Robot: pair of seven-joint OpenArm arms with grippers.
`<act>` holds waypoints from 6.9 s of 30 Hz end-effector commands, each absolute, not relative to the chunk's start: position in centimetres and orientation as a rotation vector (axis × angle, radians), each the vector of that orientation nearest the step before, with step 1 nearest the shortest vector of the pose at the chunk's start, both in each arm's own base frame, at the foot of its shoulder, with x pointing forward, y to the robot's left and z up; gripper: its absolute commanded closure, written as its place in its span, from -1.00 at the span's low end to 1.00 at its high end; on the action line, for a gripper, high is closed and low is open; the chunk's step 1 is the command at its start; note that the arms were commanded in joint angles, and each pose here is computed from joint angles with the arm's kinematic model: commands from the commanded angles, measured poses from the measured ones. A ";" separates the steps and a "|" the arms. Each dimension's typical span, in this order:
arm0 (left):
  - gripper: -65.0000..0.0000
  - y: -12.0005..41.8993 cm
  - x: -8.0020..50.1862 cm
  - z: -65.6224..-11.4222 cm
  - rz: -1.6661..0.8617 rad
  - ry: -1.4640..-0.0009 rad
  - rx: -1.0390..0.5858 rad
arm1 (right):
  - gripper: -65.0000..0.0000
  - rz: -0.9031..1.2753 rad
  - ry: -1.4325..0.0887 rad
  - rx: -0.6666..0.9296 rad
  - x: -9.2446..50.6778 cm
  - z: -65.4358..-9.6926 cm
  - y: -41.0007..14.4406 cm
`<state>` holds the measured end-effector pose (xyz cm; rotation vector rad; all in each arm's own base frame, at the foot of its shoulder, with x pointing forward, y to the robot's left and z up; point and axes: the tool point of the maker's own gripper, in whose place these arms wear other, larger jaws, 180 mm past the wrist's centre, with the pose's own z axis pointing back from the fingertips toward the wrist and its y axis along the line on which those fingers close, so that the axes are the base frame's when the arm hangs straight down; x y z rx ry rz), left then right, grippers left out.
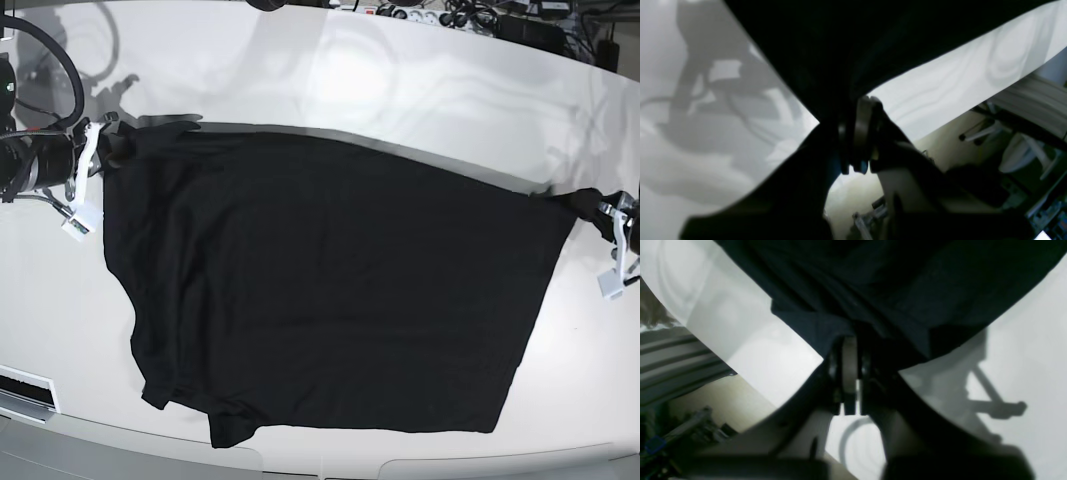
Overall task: Layout the t-shirt on the table in an organized manner, then fold the t-shirt properly
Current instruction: 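Drag the held shirt edge away from the robot with both grippers, then pull the shirt edge back toward the robot with both grippers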
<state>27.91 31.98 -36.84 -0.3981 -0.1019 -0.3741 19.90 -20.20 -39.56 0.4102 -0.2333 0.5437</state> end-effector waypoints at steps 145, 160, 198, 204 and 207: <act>1.00 33.0 11.4 -35.1 -0.630 0.285 -0.444 | 1.00 0.204 -0.318 0.460 6.1 -36.9 -20.3; 1.00 32.4 13.0 -36.1 -0.686 0.255 -0.400 | 1.00 0.207 -0.496 0.459 11.1 -35.5 -20.1; 1.00 32.8 24.6 -36.4 -0.748 -0.139 -0.100 | 1.00 0.043 -0.689 0.469 18.6 -36.7 -22.7; 1.00 31.6 26.8 -35.5 -0.753 -0.224 -0.113 | 1.00 0.066 -0.695 0.465 19.1 -36.5 -22.6; 1.00 30.4 27.3 -35.8 -0.761 -0.248 -0.133 | 1.00 0.074 -0.697 0.461 19.5 -36.4 -22.6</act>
